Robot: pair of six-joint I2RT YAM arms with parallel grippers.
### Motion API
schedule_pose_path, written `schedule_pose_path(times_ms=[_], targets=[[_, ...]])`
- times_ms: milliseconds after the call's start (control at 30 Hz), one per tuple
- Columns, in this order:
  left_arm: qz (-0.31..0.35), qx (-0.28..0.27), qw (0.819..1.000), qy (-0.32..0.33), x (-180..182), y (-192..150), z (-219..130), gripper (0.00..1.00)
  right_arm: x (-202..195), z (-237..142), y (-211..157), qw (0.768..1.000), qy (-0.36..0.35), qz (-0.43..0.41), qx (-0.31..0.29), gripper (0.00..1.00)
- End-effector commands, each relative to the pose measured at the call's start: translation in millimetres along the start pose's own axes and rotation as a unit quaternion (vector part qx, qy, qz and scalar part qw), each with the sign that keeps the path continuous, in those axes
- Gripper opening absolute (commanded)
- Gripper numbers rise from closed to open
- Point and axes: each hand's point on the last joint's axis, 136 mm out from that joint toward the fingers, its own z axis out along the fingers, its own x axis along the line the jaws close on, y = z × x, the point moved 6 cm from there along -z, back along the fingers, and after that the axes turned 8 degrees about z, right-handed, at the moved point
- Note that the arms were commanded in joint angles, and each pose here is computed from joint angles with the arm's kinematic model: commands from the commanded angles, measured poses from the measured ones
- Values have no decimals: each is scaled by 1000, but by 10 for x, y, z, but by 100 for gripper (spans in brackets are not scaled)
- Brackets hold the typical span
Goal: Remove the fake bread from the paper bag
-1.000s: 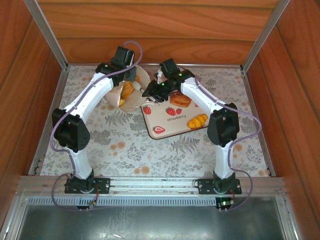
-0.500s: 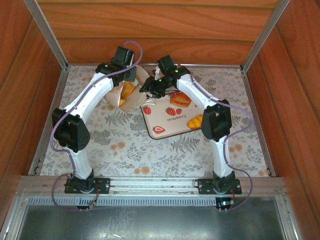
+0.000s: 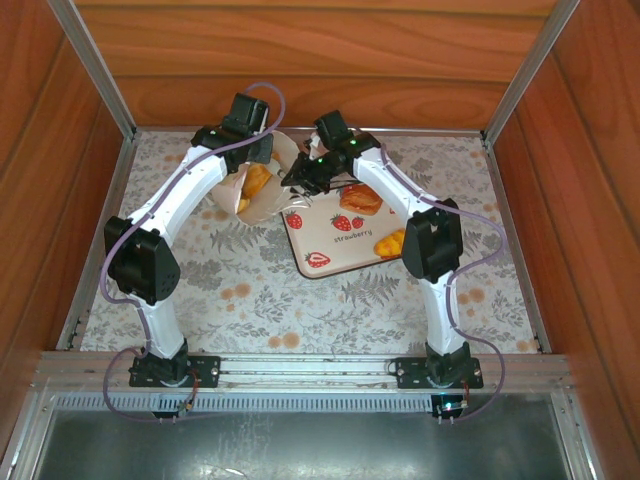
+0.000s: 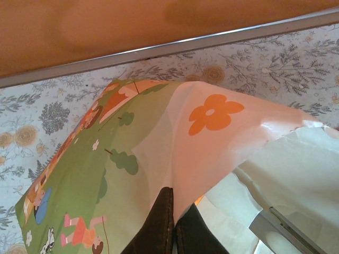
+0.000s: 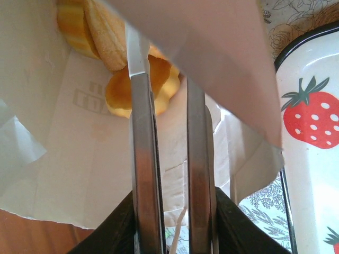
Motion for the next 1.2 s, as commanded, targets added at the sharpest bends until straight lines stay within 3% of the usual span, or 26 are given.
schedule_pose_path(times_ms=[0,500,800,1167], targets=[[10,5,1000,2,-11,-47,-63,0,278,-298,-62,998,50,-39,-18,11],[9,3,1000,15,20,-26,-56,0,462,-681,-302,992,97,-72,-47,7],[12,2,999,33,75,-36,-81,0,307,-832,-463,992,86,-69,-68,1],[9,0,999,34,102,-8,-81,0,217,-1173,-664,987,89,-81,-110,0]])
